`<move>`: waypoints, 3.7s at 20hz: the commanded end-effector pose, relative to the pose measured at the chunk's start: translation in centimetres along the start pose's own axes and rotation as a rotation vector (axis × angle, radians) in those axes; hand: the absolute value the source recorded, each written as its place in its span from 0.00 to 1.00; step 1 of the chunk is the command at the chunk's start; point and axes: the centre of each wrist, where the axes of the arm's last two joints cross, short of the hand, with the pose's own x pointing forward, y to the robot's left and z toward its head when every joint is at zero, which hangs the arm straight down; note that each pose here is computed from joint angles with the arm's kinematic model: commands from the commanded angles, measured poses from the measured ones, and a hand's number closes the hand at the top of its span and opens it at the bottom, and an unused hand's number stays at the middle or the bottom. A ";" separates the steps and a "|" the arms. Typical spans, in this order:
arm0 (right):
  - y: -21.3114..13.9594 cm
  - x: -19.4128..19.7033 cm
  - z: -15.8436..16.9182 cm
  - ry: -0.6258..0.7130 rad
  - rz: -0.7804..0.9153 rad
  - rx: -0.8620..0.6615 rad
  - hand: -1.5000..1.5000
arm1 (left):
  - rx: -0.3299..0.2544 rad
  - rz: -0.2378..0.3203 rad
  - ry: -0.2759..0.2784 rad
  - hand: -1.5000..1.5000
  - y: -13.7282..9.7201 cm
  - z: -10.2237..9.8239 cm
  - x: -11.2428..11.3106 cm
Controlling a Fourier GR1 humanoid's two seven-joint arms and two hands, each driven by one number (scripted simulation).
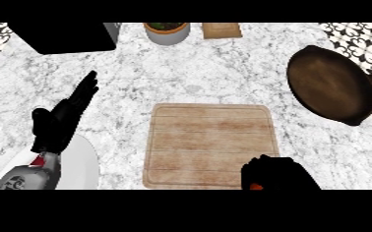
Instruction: Pick the tomato from the cutting board and place it in the pan
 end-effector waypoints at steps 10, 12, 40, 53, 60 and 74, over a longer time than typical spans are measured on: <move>-4.3 -4.2 7.1 0.005 -0.143 -0.442 1.00 | -0.015 -0.001 -0.020 0.50 0.0 0.9 0.2; -4.1 -6.3 6.7 0.049 -0.161 -0.463 1.00 | -0.020 -0.007 -0.037 0.50 0.1 0.6 0.7; -1.8 -32.0 -6.5 0.178 -0.213 -0.586 1.00 | -0.084 -0.004 -0.072 0.50 -3.2 -0.5 1.6; -1.9 -34.8 -7.7 0.429 -0.285 -0.340 0.00 | -0.110 -0.012 -0.090 0.50 -2.3 -1.9 3.7; -3.6 -33.8 -10.2 0.309 -0.509 -0.450 0.00 | -0.110 -0.010 -0.089 0.50 -3.5 -2.2 2.8; -5.0 -38.8 -1.3 0.151 -0.977 -0.563 0.00 | -0.106 -0.014 -0.079 0.50 -1.1 -1.8 1.7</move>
